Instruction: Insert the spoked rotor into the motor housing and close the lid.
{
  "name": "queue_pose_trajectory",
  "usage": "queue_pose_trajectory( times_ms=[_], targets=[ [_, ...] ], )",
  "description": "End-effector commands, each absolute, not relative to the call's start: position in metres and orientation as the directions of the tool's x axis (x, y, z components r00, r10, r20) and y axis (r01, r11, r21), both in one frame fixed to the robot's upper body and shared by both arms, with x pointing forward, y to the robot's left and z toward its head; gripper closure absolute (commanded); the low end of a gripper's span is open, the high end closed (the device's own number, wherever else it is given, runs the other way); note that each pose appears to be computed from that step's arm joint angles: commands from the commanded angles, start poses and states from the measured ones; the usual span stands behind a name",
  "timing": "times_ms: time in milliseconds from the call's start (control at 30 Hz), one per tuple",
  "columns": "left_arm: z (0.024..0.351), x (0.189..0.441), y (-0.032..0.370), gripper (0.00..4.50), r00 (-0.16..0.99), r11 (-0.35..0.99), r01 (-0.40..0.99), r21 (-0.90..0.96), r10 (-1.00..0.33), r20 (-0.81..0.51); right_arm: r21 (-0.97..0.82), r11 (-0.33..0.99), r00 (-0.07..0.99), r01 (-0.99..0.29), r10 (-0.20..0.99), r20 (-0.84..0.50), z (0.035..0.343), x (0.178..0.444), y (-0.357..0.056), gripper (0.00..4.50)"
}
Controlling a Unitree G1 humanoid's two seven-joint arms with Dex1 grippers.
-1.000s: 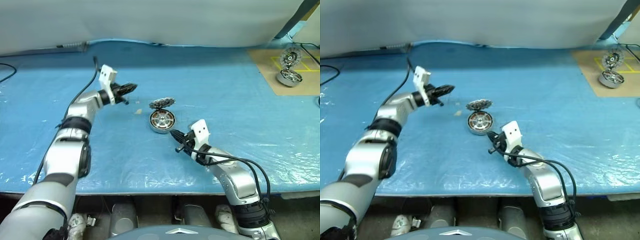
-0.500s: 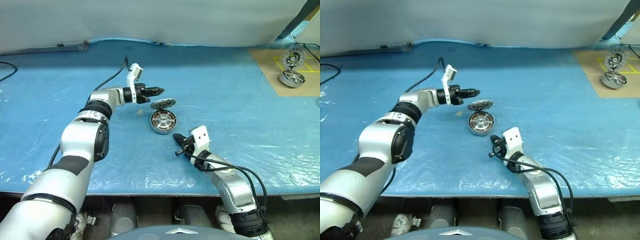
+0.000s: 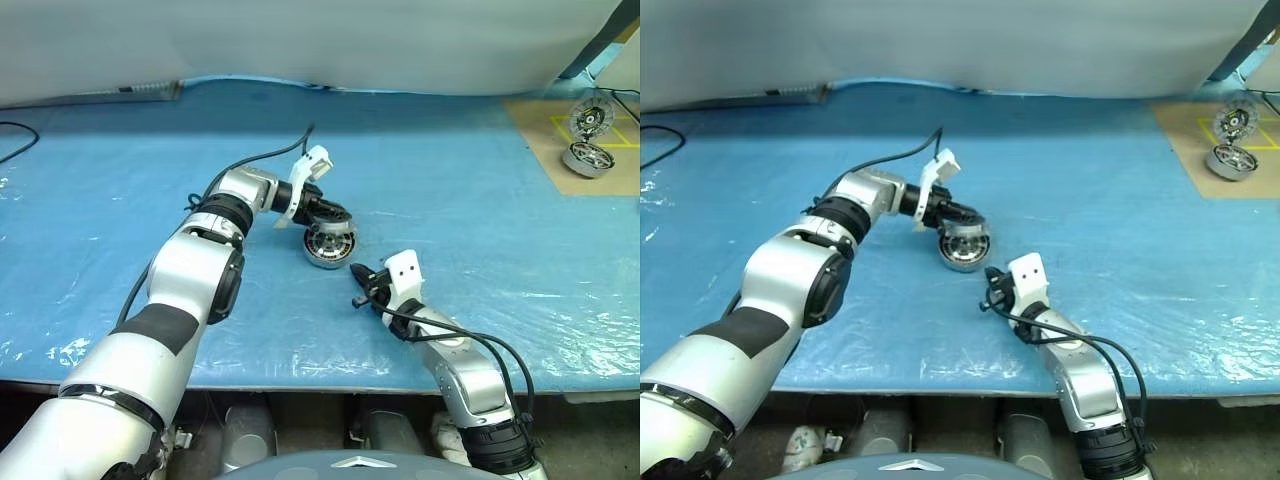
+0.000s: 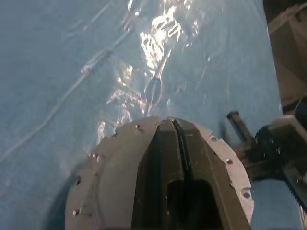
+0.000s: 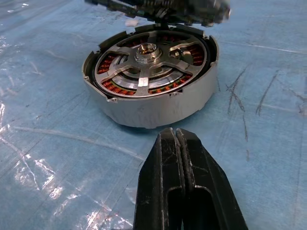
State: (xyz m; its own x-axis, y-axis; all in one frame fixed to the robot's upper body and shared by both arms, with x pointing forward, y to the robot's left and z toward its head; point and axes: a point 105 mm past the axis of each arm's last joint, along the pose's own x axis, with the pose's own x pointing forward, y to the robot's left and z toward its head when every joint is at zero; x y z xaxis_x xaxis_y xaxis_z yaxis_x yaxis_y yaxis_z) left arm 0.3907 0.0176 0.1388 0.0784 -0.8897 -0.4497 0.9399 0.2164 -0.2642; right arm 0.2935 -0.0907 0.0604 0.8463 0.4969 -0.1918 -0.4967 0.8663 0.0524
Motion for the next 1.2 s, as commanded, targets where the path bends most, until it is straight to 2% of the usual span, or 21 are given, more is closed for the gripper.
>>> queue_pose_trajectory(
  times_ms=[33,200,300,500,700,800,900,1033,1167,1200],
  targets=[
    [0.134,0.386,0.022,4.49,0.027,0.165,0.961,-0.22,-0.854,-0.519,0.041,0.875,0.866,-0.482,0.483,-0.128,0.077,0.293,-0.092,4.5],
    [0.124,0.384,0.029,4.49,0.005,0.137,0.973,-0.188,-0.821,-0.572,0.049,0.879,0.87,-0.475,0.477,-0.128,0.076,0.293,-0.092,4.5],
    [0.13,0.389,0.028,4.49,0.049,0.159,0.973,-0.169,-0.852,-0.522,0.048,0.88,0.871,-0.473,0.475,-0.124,0.077,0.294,-0.093,4.5],
    [0.189,0.404,0.026,4.49,0.148,0.17,0.982,-0.078,-0.961,-0.234,0.013,0.871,0.866,-0.491,0.489,-0.101,0.094,0.294,-0.099,4.5],
    [0.204,0.401,0.056,4.49,0.219,0.213,0.973,0.088,-0.974,-0.057,-0.05,0.866,0.863,-0.498,0.488,-0.133,0.11,0.304,-0.111,4.5],
    [0.194,0.387,0.073,4.5,0.327,0.323,0.926,0.194,-0.945,0.011,-0.056,0.88,0.873,-0.471,0.457,-0.172,0.115,0.314,-0.123,3.96],
    [0.186,0.366,0.081,4.5,0.463,0.473,0.858,0.2,-0.881,0.098,-0.072,0.866,0.861,-0.494,0.476,-0.178,0.125,0.322,-0.125,3.0],
    [0.163,0.343,0.1,4.5,0.616,0.627,0.765,0.147,-0.779,0.12,-0.078,0.815,0.811,-0.574,0.554,-0.187,0.137,0.329,-0.112,1.61],
    [0.144,0.322,0.111,4.5,0.701,0.714,0.68,0.167,-0.7,0.135,-0.077,0.759,0.755,-0.646,0.622,-0.206,0.144,0.334,-0.094,0.26],
    [0.138,0.316,0.113,4.5,0.708,0.721,0.674,0.16,-0.693,0.137,-0.07,0.748,0.744,-0.66,0.636,-0.206,0.145,0.336,-0.089,0.26]
  ],
)
